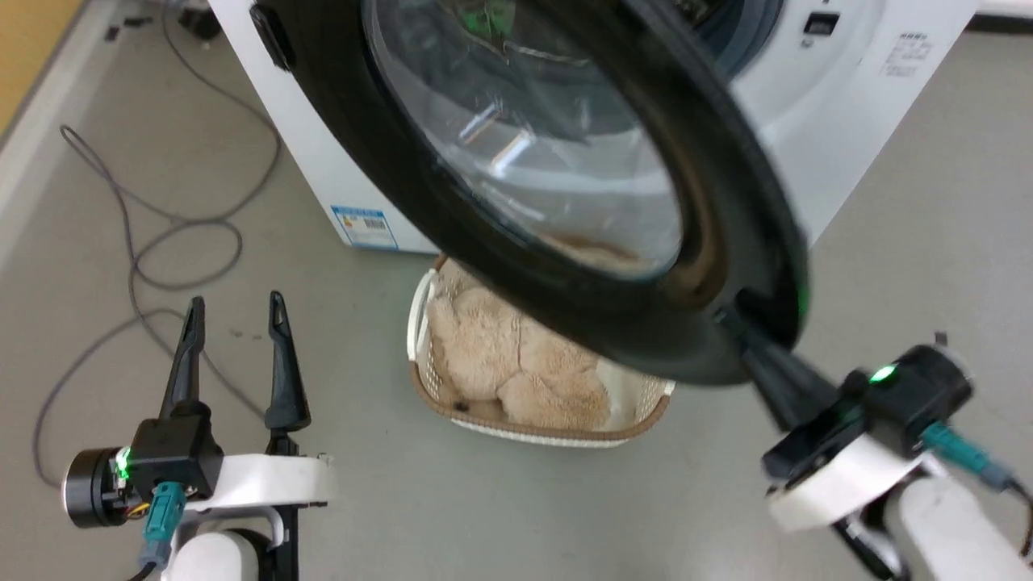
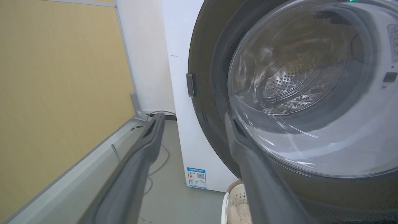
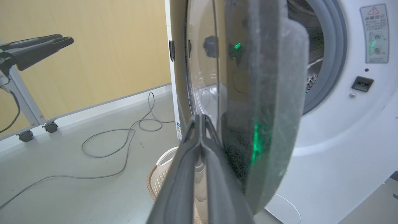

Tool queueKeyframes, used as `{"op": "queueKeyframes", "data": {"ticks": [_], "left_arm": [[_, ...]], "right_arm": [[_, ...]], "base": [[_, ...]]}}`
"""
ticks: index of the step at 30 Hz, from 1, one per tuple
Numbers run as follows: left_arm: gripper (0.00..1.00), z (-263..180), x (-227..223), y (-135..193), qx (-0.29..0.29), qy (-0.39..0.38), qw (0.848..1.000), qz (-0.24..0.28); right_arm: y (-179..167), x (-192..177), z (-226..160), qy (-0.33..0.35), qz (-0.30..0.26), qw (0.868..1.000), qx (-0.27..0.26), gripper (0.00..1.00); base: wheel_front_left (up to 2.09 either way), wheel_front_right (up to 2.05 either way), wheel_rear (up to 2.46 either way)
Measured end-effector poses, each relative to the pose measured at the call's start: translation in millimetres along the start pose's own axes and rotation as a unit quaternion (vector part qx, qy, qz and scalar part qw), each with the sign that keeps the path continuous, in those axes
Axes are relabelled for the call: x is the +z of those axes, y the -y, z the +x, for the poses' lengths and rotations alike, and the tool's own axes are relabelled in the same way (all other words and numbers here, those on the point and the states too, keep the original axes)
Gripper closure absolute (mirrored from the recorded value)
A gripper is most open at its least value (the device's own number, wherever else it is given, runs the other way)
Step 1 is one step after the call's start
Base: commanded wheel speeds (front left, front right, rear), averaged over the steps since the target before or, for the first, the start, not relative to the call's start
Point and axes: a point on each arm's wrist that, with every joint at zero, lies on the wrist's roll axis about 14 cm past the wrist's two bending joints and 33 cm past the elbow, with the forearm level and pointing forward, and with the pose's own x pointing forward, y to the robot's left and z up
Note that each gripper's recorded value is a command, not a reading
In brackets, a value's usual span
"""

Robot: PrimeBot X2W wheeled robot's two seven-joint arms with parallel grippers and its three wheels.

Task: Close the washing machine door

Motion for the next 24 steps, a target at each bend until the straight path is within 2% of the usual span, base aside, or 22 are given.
{"op": "queueKeyframes", "data": {"ticks": [9,15,24], "left_arm": [[0.00,20.2,-20.0,14.8,-0.013,-0.016,1.000,-0.006],[0.00,31.8,-36.1,24.9,-0.023,-0.030,0.999,-0.011],[0.00,44.7,-53.4,29.4,-0.027,-0.042,0.999,-0.007]], "right_arm": [[70.3,-15.4,25.4,-0.005,-0.004,0.996,-0.086,1.00],[117.4,-10.9,49.5,0.014,-0.012,0.990,-0.139,1.00],[159.6,-21.0,78.7,0.017,-0.007,0.983,-0.184,1.00]], "base": [[0.00,0.00,0.00],[0.00,0.00,0.00],[0.00,0.00,0.00]]}}
